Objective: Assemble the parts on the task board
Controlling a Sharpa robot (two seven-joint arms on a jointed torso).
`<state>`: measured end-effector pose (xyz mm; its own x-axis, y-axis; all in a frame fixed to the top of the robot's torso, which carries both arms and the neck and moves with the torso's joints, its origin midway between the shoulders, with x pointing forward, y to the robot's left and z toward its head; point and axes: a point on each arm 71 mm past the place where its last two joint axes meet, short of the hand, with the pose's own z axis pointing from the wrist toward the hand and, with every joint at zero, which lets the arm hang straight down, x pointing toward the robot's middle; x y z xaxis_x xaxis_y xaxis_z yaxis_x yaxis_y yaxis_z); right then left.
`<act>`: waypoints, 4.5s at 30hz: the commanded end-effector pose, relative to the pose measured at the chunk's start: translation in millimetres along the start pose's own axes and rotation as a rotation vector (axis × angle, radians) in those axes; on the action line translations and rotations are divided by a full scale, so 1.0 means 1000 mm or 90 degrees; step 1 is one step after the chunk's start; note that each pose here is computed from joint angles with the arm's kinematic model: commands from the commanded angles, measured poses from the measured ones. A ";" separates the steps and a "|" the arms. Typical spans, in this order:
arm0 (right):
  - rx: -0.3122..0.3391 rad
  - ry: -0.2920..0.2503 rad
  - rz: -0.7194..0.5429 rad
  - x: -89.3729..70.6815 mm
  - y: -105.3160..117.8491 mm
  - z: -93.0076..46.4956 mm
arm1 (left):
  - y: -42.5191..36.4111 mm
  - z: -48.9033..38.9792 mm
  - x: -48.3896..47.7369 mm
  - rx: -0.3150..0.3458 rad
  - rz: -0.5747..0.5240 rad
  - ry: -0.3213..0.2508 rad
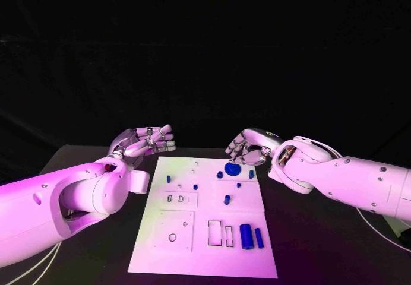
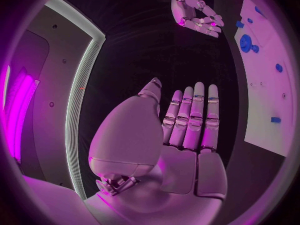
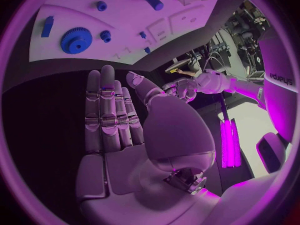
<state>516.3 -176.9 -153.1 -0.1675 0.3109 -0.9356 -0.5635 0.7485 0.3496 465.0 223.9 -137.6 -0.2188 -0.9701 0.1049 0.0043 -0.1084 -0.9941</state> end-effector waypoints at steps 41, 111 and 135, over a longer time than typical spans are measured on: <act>0.019 0.096 -0.185 0.019 0.018 0.022 | -0.0215 -0.0092 0.0166 0.020 -0.014 0.051; 0.022 -0.083 -0.173 0.005 0.047 0.059 | -0.0242 -0.0075 0.0137 0.019 -0.014 0.053; 0.017 -0.052 -0.168 0.018 0.058 0.080 | -0.0284 -0.0066 0.0142 0.025 -0.012 0.054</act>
<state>545.5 -82.3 -144.1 0.0686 0.1647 -0.9840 -0.5542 0.8264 0.0997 455.8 217.0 -110.4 -0.2807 -0.9527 0.1168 0.0289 -0.1300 -0.9911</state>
